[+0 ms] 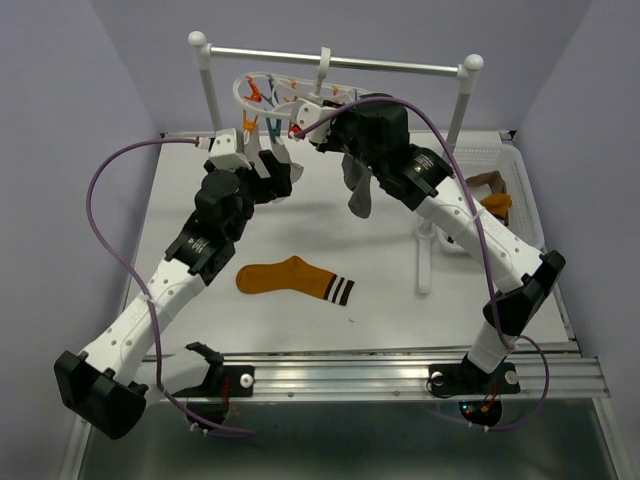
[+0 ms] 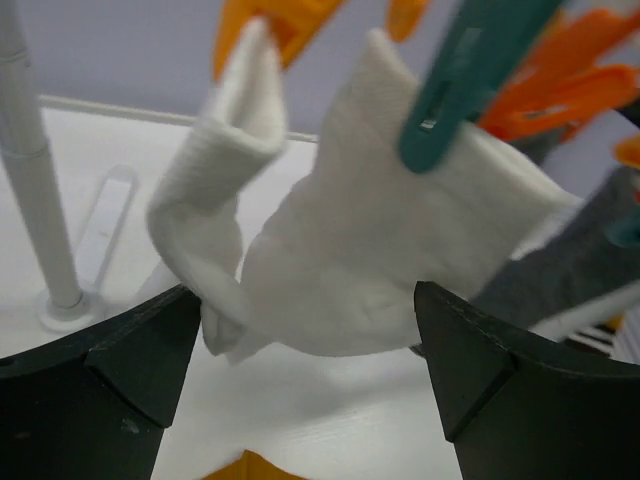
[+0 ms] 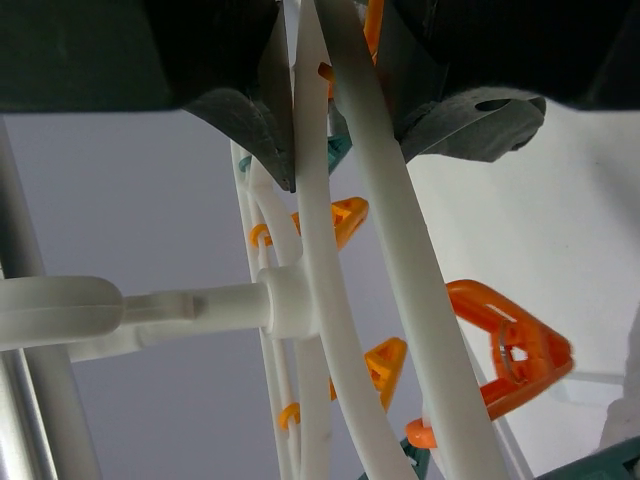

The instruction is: Clip the socks to the hanger

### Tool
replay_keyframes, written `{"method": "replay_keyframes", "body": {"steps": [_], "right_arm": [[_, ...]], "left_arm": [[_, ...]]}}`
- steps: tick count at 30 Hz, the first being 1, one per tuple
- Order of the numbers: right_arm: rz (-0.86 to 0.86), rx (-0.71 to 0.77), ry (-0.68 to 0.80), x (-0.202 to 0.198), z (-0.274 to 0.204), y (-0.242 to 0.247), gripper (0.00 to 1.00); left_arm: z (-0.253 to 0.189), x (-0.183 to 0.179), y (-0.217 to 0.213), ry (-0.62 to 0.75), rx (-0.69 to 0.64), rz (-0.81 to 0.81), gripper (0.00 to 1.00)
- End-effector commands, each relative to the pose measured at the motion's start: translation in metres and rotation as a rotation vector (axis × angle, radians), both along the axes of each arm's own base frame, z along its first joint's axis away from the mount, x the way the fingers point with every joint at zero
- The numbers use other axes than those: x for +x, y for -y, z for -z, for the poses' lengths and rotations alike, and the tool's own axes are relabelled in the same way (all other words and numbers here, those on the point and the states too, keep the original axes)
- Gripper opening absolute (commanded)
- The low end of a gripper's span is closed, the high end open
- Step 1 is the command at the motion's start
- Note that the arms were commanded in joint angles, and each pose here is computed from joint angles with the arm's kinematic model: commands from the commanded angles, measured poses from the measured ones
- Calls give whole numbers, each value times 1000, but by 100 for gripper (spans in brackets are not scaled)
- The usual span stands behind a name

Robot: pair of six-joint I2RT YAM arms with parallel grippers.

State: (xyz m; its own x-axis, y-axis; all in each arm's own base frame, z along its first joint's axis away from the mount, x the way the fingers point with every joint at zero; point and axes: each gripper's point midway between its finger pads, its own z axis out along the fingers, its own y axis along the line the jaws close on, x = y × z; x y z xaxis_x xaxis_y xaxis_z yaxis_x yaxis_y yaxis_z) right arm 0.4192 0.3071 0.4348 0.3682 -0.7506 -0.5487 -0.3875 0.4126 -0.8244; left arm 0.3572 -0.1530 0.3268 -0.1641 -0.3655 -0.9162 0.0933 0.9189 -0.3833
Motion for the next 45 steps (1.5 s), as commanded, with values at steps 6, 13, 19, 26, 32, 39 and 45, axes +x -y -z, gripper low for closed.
{"method": "replay_keyframes", "body": {"steps": [6,13,19,26,32,39,45], "right_arm": [[32,52,41,-4,-31,12,31],[28,91,25,-6,-38,12,30],[45,134,21,-4,-45,12,29],[28,137,9,-5,-44,8,28],[43,138,-1,-2,-40,8,28],[33,147,-21,-2,-36,4,27],[27,167,-31,-3,-37,3,27]], "left_arm": [[-75,-80,38,325,171,446,99],[-126,-69,43,441,250,436,99],[-140,-43,55,473,313,418,99],[-144,-21,53,546,346,330,99],[-141,-20,61,607,382,333,99],[-132,-4,55,590,460,200,99],[-137,7,46,600,520,113,99]]}}
